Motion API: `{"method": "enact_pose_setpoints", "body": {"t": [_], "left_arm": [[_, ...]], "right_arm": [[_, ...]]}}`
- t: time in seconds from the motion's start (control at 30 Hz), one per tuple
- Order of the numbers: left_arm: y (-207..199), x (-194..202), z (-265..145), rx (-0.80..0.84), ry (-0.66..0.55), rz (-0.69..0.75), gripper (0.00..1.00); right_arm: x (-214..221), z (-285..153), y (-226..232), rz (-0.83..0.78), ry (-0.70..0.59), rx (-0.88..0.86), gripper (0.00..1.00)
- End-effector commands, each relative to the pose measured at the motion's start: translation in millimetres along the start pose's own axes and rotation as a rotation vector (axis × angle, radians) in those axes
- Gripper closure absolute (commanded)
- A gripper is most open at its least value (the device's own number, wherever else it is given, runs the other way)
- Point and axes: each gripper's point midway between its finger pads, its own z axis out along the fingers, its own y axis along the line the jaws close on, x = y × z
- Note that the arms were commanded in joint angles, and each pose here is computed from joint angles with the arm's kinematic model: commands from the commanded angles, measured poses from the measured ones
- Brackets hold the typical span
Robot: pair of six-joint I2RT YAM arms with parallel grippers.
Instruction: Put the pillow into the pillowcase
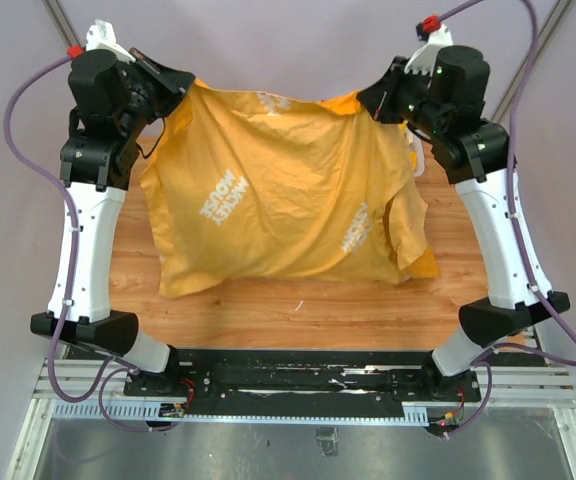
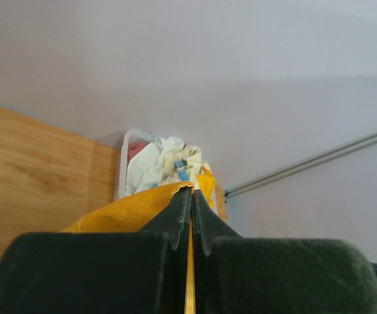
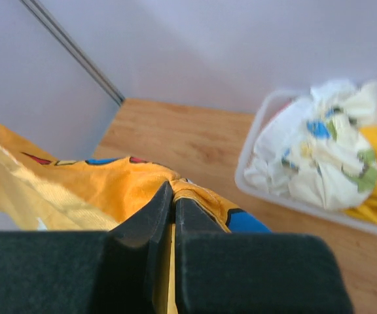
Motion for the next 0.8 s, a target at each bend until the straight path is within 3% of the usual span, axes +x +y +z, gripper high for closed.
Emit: {"method": "enact_pose_setpoints", "body": {"t": [0.0,0.07,0.17,0.37,0.57,0.77], "left_arm": [[-10,-10,-17,0.059,-0.041,0.009,1.00],[-5,-15,-17,0.046,-0.068,0.013,1.00],[-3,-6,1,0.067,-0.005,-0.016,1.00],[9,0,21,0.052,0.007,-0.008,1.00],[43,30,40,0.001,0.062,-0.020,1.00],[67,55,48,-0.033,0.106,-0.036,1.00]], "right_arm": [[20,-24,10,0.025,0.018,-0.054,0.99],[23,-26,-2,0.023,-0.024,-0.007,0.99],[13,-3,-29,-0.001,-0.003,0.073,0.99],[4,34,-41,0.011,0.004,0.061,0.99],[83,69,-75,0.047,0.176,0.103,0.99],[158,77,-96,0.093,0.306,0.126,0.99]]}}
